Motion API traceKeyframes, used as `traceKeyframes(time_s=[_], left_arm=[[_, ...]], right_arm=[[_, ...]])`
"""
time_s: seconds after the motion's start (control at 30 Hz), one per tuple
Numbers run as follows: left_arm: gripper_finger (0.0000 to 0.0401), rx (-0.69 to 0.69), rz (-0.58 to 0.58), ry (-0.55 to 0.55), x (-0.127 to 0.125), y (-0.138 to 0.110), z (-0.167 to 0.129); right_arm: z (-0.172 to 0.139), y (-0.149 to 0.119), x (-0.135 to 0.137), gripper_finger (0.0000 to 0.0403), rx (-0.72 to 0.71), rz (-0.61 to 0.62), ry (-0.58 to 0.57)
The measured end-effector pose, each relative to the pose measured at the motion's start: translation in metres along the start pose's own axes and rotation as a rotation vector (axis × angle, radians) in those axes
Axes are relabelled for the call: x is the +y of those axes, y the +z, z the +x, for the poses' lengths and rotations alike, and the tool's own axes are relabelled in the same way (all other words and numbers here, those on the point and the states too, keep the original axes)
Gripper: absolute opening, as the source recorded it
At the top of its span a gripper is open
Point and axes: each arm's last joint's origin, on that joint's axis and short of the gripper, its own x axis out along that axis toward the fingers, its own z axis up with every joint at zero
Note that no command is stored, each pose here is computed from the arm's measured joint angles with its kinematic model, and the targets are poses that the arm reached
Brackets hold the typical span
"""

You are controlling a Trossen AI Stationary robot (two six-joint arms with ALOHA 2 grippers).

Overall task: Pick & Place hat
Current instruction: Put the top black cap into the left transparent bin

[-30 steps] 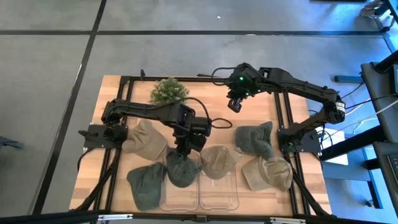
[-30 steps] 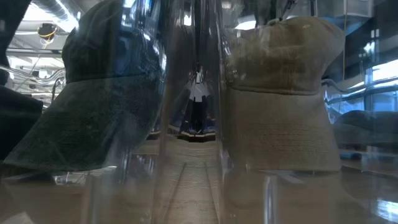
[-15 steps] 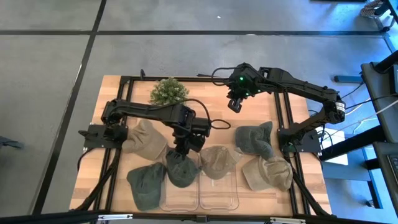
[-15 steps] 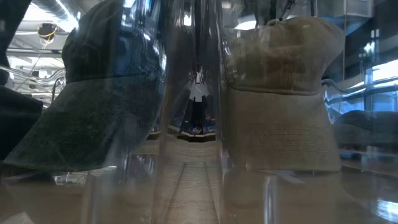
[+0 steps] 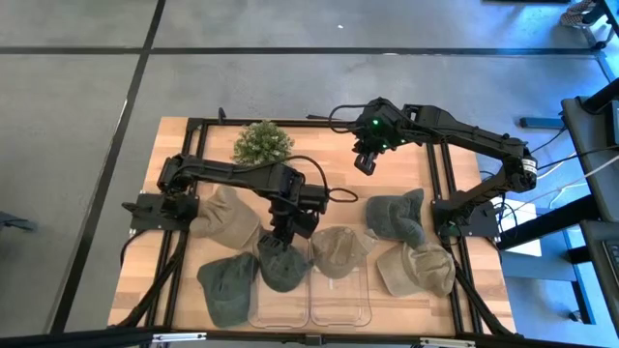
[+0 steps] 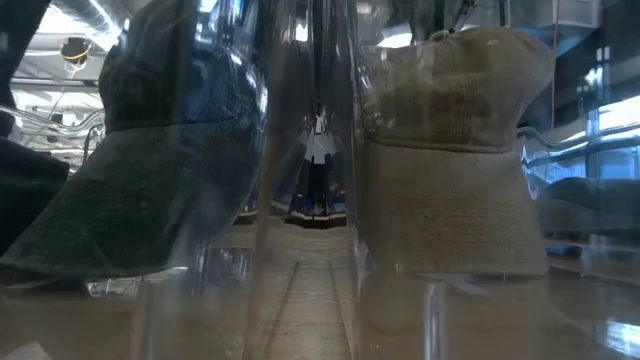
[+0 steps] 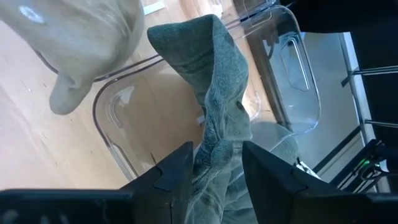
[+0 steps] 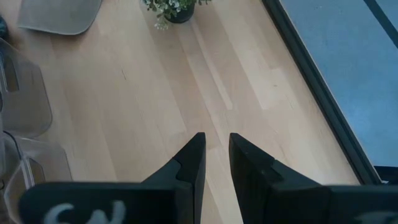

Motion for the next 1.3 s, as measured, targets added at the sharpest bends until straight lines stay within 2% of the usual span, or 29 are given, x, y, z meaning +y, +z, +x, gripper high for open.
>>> traceKeyframes(time_s=[0.23, 0.5, 0.67, 0.77, 0.9, 1.0, 1.13, 1.3], left_arm=[[0.009, -0.005, 0.01, 0.005, 0.0, 0.001, 0.0], [0.0021, -0.006, 0.011, 0.006, 0.0, 0.001, 0.0], [0.002, 0.006, -0.034, 0.011, -0.002, -0.005, -0.008], [0.002, -0.011, -0.054, 0.068, -0.009, -0.01, -0.02], [0.002, -0.042, -0.155, 0.165, -0.018, -0.018, -0.038], [0.002, -0.081, -0.282, 0.236, -0.025, -0.025, -0.051], [0.002, -0.115, -0.439, 0.235, -0.035, -0.033, -0.061], [0.002, -0.134, -0.495, 0.232, -0.053, -0.035, -0.062]], right_arm=[[0.0, 0.0, 0.0, 0.0072, 0.0, 0.0, 0.0], [0.0, 0.0, 0.0, 0.0072, -0.001, 0.0, 0.0], [0.0, 0.0, 0.0, 0.0072, -0.001, -0.001, 0.0], [0.0, 0.0, 0.0, 0.0072, -0.002, -0.006, 0.0], [0.0, 0.0, 0.0, 0.0072, -0.003, -0.026, -0.001], [0.0, 0.0, 0.0, 0.0072, -0.003, -0.027, -0.001], [0.0, 0.0, 0.0, 0.0072, -0.002, -0.03, 0.0], [0.0, 0.0, 0.0, 0.0072, -0.005, -0.03, -0.001]])
